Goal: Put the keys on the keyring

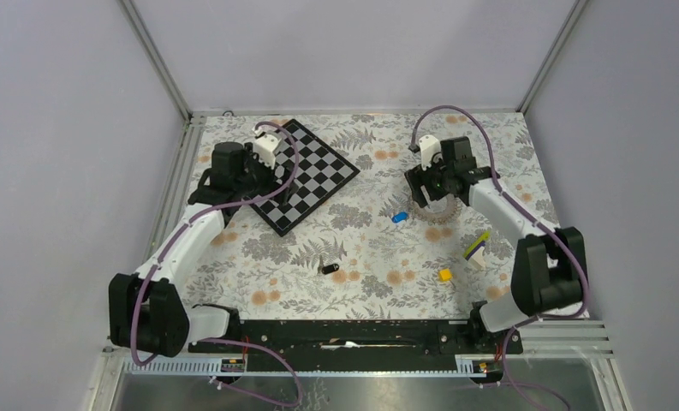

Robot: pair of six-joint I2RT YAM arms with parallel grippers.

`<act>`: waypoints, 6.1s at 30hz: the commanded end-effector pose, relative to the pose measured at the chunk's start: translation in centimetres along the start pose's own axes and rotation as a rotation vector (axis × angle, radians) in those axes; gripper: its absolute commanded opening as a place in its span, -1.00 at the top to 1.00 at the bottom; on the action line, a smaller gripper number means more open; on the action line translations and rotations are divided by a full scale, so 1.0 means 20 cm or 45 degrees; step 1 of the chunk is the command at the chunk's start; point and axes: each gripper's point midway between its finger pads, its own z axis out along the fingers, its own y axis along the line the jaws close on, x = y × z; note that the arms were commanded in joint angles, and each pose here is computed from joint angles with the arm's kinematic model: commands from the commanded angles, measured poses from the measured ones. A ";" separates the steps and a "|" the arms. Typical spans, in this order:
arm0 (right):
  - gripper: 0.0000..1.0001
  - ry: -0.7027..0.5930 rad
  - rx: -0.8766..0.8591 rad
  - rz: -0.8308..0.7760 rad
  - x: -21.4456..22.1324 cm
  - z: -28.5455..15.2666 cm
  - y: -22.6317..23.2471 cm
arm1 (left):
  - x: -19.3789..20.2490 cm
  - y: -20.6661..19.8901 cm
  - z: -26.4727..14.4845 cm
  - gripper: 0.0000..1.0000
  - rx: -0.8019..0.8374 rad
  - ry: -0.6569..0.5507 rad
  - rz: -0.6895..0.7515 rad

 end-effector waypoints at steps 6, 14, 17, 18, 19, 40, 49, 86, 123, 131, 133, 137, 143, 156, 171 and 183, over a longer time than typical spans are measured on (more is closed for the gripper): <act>-0.28 0.069 -0.059 0.108 -0.12 0.20 -0.04 | -0.11 -0.01 0.13 -0.98 0.042 -0.011 0.046; -0.07 0.197 -0.157 0.204 -0.06 0.38 0.00 | -0.09 -0.07 0.24 -0.98 0.097 0.041 0.047; -0.04 0.234 -0.165 0.224 -0.03 0.41 0.01 | -0.08 -0.09 0.24 -0.98 0.112 0.050 0.039; -0.04 0.243 -0.161 0.224 -0.01 0.42 0.01 | -0.08 -0.10 0.25 -0.98 0.116 0.053 0.037; -0.04 0.251 -0.158 0.229 0.00 0.42 0.01 | -0.07 -0.10 0.25 -0.98 0.119 0.057 0.034; 0.16 0.311 -0.047 0.330 0.04 0.51 -0.06 | -0.03 -0.14 0.24 -0.98 0.144 0.055 0.017; 0.24 0.324 -0.035 0.347 0.05 0.55 -0.07 | -0.01 -0.13 0.26 -0.98 0.145 0.065 0.013; 0.43 0.232 0.119 0.161 -0.09 0.43 -0.24 | 0.00 -0.14 0.26 -0.98 0.156 0.072 0.024; 0.27 0.238 -0.206 0.290 -0.06 0.52 -0.28 | 0.03 -0.15 0.27 -0.98 0.167 0.091 0.029; 0.10 0.270 -0.292 0.177 -0.04 0.53 -0.17 | 0.03 -0.14 0.28 -0.98 0.165 0.092 0.030; 0.10 0.284 -0.299 0.144 -0.03 0.54 -0.14 | 0.03 -0.14 0.28 -0.98 0.167 0.093 0.030; 0.08 0.306 -0.276 0.110 -0.01 0.57 -0.15 | 0.04 -0.14 0.28 -0.98 0.165 0.095 0.031; 0.07 0.345 -0.332 0.059 0.03 0.57 -0.11 | 0.04 -0.14 0.28 -0.98 0.163 0.098 0.032; 0.05 0.433 -0.436 -0.040 0.15 0.56 -0.01 | 0.04 -0.14 0.28 -0.98 0.166 0.098 0.032; 0.26 0.390 -0.408 -0.100 0.11 0.60 0.02 | 0.05 -0.15 0.28 -0.98 0.170 0.102 0.034; 0.16 0.349 -0.337 -0.155 0.09 0.50 0.03 | 0.05 -0.15 0.28 -0.98 0.175 0.104 0.034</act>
